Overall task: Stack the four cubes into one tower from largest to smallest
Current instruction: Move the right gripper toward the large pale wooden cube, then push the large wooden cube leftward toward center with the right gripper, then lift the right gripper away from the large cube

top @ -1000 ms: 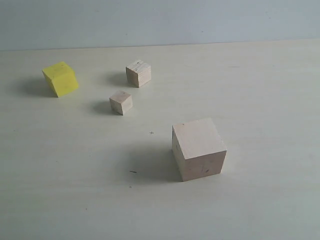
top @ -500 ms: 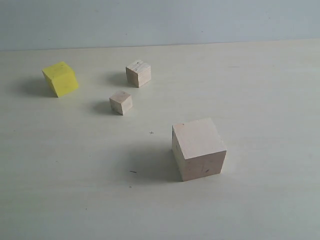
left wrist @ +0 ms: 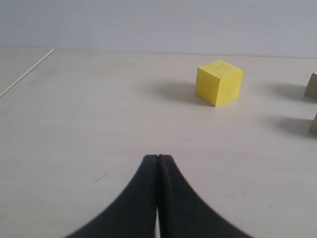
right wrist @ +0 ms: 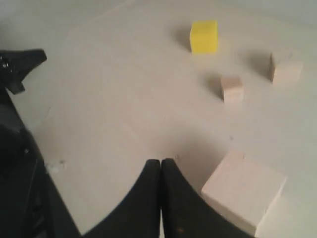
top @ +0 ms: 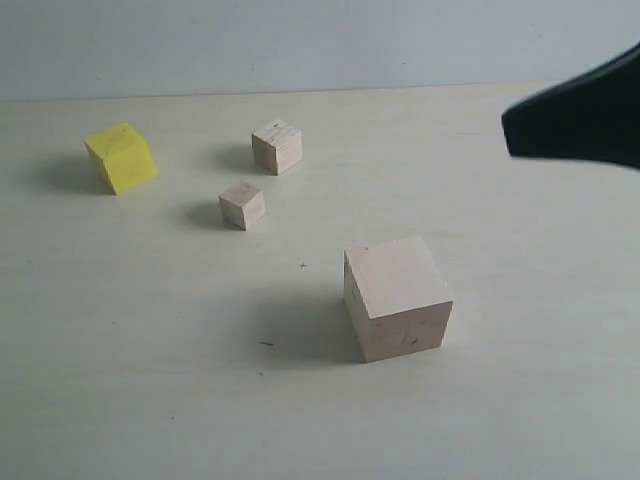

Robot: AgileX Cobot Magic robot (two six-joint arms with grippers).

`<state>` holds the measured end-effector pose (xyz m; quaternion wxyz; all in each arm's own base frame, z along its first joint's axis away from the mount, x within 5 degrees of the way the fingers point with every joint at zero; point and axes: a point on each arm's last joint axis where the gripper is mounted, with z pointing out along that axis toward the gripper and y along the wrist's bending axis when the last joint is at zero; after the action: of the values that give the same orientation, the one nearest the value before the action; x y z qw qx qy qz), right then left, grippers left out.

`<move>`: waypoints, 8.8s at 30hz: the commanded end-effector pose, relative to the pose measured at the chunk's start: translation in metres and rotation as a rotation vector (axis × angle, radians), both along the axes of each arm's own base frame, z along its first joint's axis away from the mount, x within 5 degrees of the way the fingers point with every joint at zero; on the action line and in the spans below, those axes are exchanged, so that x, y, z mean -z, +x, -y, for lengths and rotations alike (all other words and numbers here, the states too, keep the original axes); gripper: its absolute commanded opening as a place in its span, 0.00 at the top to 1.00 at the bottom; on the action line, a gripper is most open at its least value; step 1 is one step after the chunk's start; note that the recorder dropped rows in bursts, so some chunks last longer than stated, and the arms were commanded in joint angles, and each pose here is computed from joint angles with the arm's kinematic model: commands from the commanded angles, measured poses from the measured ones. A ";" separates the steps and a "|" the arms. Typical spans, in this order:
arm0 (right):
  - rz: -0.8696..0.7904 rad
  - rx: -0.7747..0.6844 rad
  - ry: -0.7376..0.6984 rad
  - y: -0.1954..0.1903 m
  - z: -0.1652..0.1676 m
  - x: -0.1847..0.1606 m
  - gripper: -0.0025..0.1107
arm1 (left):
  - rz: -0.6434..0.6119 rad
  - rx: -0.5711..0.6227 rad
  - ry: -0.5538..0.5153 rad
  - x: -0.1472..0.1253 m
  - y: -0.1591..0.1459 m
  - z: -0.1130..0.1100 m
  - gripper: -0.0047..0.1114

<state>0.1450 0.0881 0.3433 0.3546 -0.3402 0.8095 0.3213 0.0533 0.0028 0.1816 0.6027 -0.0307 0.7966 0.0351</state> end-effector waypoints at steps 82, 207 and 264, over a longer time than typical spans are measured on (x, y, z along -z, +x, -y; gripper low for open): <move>-0.699 0.331 -0.214 0.139 -0.058 0.200 0.98 | -0.003 0.442 -0.180 -0.127 0.011 0.038 0.96; -0.622 0.105 -0.111 0.115 -0.153 0.178 0.98 | -0.029 0.466 -0.175 -0.125 0.010 0.040 0.96; 0.003 0.053 -0.022 -0.045 -0.023 -0.013 0.98 | -0.145 0.400 -0.231 -0.118 0.075 0.031 0.06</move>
<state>0.0995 0.1115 0.3565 0.3569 -0.3225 0.8217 0.3056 0.1128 -0.0323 0.2953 0.5275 0.0774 0.8248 -0.1883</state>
